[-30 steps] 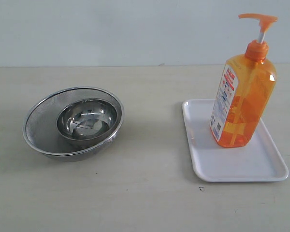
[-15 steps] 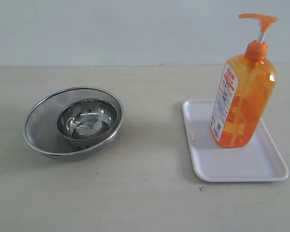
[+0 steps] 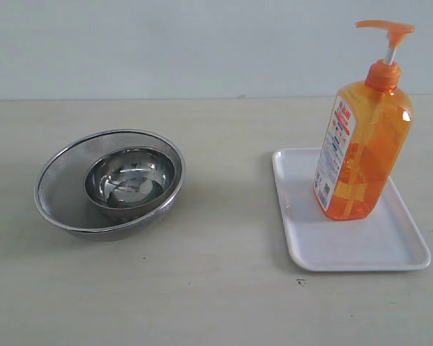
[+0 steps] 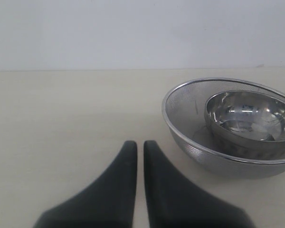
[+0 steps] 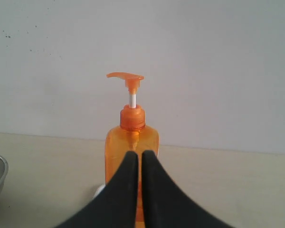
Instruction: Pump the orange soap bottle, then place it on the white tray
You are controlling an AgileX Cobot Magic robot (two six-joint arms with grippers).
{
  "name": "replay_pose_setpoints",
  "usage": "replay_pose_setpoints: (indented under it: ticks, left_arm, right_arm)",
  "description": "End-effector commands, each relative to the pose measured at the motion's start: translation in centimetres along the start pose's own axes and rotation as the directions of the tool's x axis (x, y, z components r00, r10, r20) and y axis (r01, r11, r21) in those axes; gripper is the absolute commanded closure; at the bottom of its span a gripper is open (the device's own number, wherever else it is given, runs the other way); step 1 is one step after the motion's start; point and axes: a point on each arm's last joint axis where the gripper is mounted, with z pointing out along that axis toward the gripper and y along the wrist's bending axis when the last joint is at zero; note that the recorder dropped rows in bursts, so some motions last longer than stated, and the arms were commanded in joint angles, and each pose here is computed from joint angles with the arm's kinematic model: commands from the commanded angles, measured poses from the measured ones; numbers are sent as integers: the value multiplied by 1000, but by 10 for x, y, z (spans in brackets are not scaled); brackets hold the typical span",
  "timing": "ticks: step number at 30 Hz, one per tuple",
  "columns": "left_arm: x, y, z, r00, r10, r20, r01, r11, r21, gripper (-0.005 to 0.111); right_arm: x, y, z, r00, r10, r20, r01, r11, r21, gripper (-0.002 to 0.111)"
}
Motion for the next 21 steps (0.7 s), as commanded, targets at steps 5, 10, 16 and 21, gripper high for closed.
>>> replay_pose_setpoints:
  ticks: [5, 10, 16, 21]
  left_arm:
    - [1, 0, 0, 1000, -6, 4, 6, 1000, 0, 102]
    - [1, 0, 0, 1000, -6, 4, 6, 1000, 0, 102]
    - [1, 0, 0, 1000, -6, 4, 6, 1000, 0, 102]
    - [1, 0, 0, 1000, -6, 4, 6, 1000, 0, 102]
  right_arm:
    - [1, -1, -1, 1000, 9, 6, -9, 1000, 13, 108]
    - [1, -1, -1, 1000, 9, 6, -9, 1000, 12, 108]
    - [1, -1, -1, 1000, 9, 6, -9, 1000, 12, 108]
    - [1, -1, -1, 1000, 19, 6, -19, 1000, 12, 108]
